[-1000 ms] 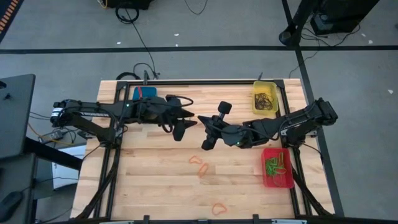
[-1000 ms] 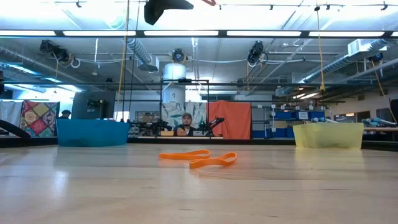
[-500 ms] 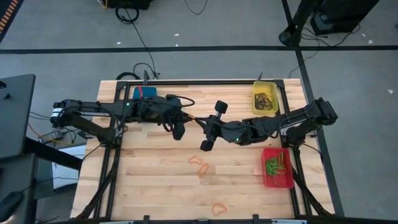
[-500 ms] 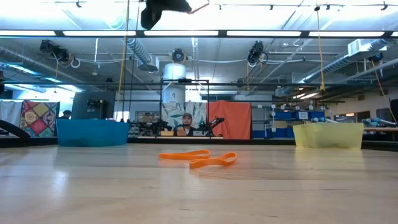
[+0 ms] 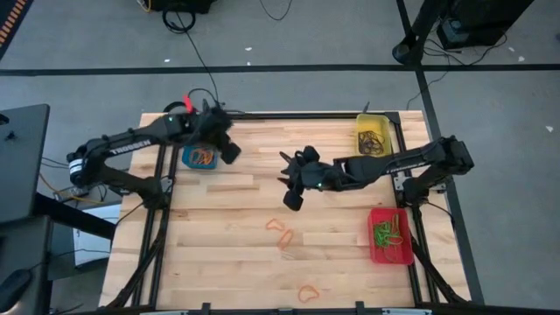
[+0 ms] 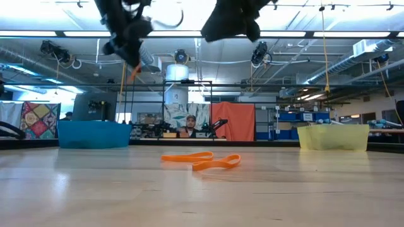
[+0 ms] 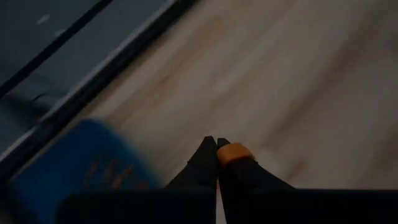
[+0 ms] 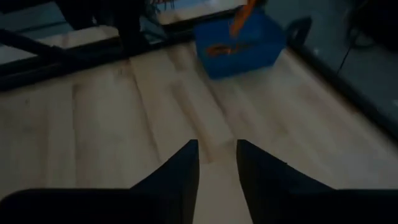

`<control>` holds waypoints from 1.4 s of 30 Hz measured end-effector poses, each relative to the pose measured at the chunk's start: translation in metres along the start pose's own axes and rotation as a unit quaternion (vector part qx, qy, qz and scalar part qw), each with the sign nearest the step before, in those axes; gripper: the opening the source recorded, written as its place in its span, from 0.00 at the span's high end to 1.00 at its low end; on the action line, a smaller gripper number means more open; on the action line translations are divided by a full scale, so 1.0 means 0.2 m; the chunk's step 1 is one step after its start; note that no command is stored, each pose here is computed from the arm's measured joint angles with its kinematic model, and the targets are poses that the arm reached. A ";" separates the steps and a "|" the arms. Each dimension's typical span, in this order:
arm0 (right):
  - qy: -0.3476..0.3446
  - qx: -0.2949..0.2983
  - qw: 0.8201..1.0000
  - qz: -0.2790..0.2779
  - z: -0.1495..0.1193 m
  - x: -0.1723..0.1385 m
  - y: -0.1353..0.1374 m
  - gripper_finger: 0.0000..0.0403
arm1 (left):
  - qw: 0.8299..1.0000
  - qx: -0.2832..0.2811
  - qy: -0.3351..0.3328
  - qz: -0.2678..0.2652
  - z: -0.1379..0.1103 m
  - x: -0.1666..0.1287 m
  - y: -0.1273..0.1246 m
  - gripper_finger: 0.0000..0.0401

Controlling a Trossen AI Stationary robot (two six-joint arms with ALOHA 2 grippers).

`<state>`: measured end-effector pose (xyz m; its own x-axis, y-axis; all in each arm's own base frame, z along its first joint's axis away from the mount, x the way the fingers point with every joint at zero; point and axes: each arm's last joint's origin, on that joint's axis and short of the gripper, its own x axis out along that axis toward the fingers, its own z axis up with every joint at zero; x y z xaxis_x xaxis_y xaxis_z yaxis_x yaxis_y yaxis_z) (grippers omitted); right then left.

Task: Sort rubber bands into baskets
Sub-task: Put the orange rubber band into the blue bin

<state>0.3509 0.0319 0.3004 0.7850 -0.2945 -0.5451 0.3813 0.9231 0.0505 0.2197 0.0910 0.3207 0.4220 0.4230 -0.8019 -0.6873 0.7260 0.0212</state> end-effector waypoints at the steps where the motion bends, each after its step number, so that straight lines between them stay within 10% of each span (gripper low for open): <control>1: 0.002 0.010 1.000 0.004 -0.03 0.01 0.00 0.70 | 1.000 -0.007 0.012 0.017 0.00 0.01 0.05 0.99; 15: 0.060 0.165 0.983 0.056 -0.60 0.10 0.07 0.70 | 0.963 -0.124 0.162 0.174 -0.16 0.13 0.49 0.99; 34: 0.072 0.038 0.987 0.141 -0.73 0.12 0.07 0.35 | 0.948 -0.174 0.187 0.191 -0.34 0.32 0.52 0.59; 42: 0.067 -0.067 0.985 0.142 -0.71 0.34 0.14 0.31 | 0.965 -0.173 0.183 0.080 -0.27 0.28 0.49 0.57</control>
<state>0.3454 0.0720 0.1449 0.7762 0.0073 -0.6305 0.0806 0.9906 0.1107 0.1436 0.1567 0.2450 0.1017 0.2490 -0.9632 -0.9090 0.4166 0.0117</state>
